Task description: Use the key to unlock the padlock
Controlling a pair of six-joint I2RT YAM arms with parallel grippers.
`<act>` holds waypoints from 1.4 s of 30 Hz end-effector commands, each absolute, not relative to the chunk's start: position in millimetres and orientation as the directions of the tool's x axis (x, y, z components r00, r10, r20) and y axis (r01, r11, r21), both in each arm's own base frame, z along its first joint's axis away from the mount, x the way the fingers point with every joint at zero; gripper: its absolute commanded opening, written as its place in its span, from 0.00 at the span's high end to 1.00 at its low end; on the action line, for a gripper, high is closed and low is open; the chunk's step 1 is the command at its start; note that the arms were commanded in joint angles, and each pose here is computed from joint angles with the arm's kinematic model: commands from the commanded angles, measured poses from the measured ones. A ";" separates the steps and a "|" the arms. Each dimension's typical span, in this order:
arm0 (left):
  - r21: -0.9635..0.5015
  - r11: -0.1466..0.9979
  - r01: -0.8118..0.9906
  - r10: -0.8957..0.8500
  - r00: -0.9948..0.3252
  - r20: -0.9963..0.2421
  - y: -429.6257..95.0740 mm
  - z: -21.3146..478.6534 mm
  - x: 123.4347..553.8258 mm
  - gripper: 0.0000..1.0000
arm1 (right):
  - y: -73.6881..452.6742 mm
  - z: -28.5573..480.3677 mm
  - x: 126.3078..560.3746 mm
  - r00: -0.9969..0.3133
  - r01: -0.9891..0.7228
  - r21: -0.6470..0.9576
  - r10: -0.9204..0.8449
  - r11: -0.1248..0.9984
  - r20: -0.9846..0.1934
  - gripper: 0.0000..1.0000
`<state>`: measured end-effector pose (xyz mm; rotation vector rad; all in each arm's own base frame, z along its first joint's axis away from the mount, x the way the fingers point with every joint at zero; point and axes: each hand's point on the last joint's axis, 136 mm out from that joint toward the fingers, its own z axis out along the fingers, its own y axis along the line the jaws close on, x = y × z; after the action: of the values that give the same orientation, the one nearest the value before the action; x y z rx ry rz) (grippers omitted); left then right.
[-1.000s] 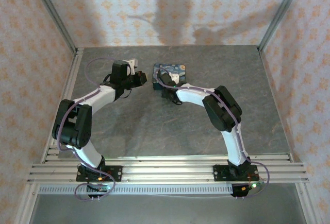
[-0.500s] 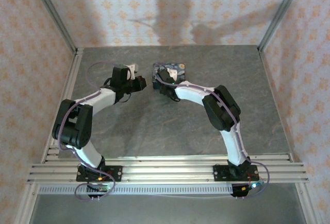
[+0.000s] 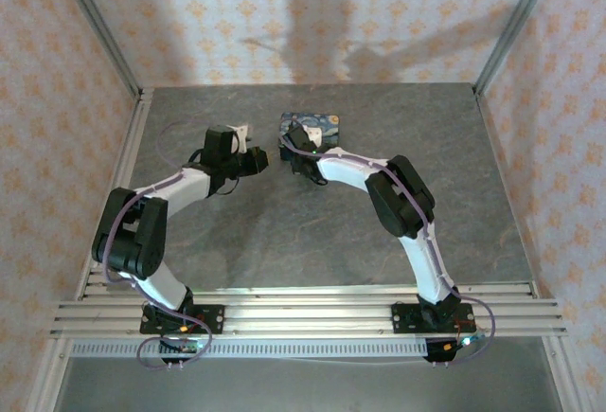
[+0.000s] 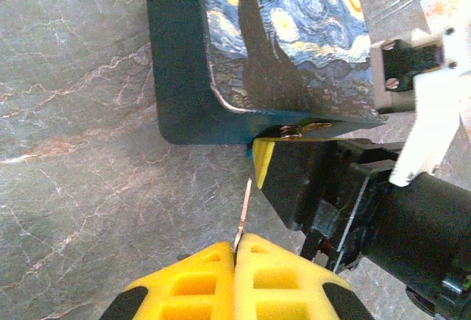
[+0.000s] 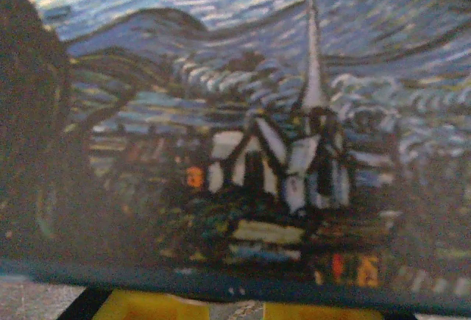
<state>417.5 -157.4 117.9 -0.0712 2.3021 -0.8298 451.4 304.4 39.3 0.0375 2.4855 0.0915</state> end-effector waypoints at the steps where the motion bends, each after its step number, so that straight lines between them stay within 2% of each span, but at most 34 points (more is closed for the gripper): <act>1: -0.567 0.799 0.199 -0.249 -0.749 -0.613 -153.2 127.6 411.3 1.00 | 300.4 39.9 451.4 -0.810 -0.005 0.060 0.031 0.998 -0.586 0.96; 3: -0.568 0.793 0.219 -0.244 -0.741 -0.626 -153.9 129.6 406.3 1.00 | 301.3 48.5 448.3 -0.824 -0.015 0.099 0.044 0.995 -0.564 1.00; 13: -0.587 0.721 0.369 -0.137 -0.754 -0.643 -173.5 108.8 364.6 1.00 | 302.3 86.9 426.9 -0.932 0.006 0.309 0.117 0.951 -0.343 1.00; 20: -0.574 0.675 0.463 -0.084 -0.725 -0.684 -191.8 109.8 344.0 1.00 | 313.6 112.7 411.7 -0.967 0.065 0.473 0.174 0.879 -0.189 1.00; 27: -0.617 0.626 0.476 -0.146 -0.706 -0.693 -200.6 117.4 349.7 1.00 | 319.9 139.5 399.9 -0.972 0.133 0.599 0.223 0.789 -0.077 1.00; 42: -0.703 0.504 0.502 -0.256 -0.691 -0.676 -214.0 125.9 375.6 1.00 | 327.8 162.9 390.3 -0.961 0.206 0.709 0.278 0.674 0.014 1.00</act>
<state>367.2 -208.8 102.6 0.1666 2.0902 -1.1924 386.9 321.5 128.1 0.4105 2.8765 1.0362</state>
